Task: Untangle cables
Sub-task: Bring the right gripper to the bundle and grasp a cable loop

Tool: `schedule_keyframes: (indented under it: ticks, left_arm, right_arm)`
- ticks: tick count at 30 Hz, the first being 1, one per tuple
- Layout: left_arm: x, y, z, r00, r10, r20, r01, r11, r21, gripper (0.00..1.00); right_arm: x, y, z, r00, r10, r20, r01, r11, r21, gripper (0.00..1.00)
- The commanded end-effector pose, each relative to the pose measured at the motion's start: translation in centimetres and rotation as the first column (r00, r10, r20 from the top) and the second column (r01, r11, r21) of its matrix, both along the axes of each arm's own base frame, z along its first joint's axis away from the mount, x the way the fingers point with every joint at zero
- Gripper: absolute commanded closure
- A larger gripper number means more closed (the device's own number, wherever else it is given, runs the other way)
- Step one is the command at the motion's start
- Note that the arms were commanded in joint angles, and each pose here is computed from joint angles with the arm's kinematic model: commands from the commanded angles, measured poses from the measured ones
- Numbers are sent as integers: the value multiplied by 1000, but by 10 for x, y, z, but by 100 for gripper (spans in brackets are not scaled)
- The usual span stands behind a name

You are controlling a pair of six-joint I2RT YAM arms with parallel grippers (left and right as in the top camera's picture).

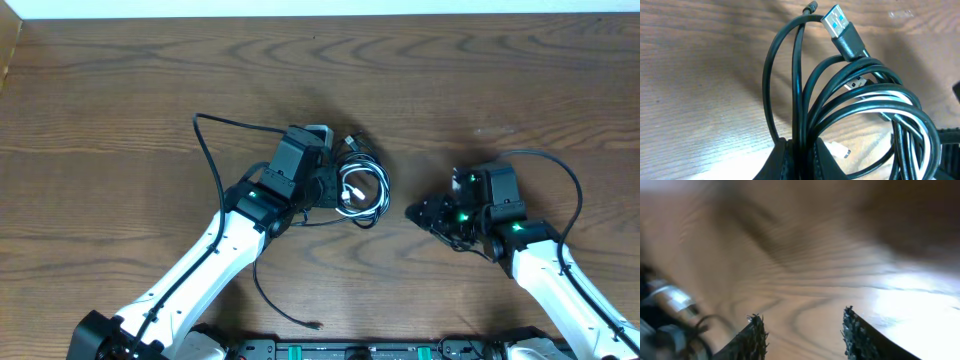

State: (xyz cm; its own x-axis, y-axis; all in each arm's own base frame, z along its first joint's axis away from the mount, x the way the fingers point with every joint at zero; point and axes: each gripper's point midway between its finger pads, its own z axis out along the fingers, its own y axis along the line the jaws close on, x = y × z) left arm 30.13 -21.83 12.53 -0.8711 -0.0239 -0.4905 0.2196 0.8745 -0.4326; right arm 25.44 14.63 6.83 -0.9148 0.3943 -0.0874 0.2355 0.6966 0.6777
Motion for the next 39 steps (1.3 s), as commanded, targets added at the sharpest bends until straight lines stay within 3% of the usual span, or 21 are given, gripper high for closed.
schedule_keyframes:
  ticks: [1,8,16,19,23,27,30,31,32,37,39]
  left_arm:
    - [-3,-5,-1,999,-51,-1,51,999,-6,92]
    - [2,1,-10,1000,-21,-1,21,999,38,92]
    - [7,7,-14,1000,6,10,-7,998,70,92]
    - [5,5,-13,1000,-4,3,3,998,59,92]
    - [-6,-15,-7,996,-89,-29,88,995,-44,92]
    - [-9,-28,2,990,-139,-21,136,985,-111,92]
    - [-11,-35,8,986,-169,-14,165,975,-150,92]
    - [-14,-39,11,982,-189,-14,184,967,-174,92]
    - [-15,-41,12,980,-197,-14,192,964,-183,92]
    - [-10,-36,13,983,-182,-9,177,966,-186,92]
    - [-6,-32,13,986,-168,-10,164,969,-186,86]
  right_arm:
    - [-5,24,23,978,174,115,-186,977,103,55]
    - [-5,43,50,932,266,246,-317,926,203,59]
    - [3,49,65,916,257,308,-335,913,233,44]
    - [7,49,67,919,238,315,-319,918,237,43]
    - [12,49,70,913,228,337,-315,921,230,44]
    - [15,47,67,918,216,333,-295,932,209,53]
    - [15,48,64,923,210,324,-282,940,194,77]
    - [15,49,60,926,206,315,-269,948,171,93]
    - [16,48,56,930,201,306,-257,954,154,99]
    - [17,24,22,976,106,189,-108,994,1,99]
    - [16,21,19,980,95,173,-94,995,-9,99]
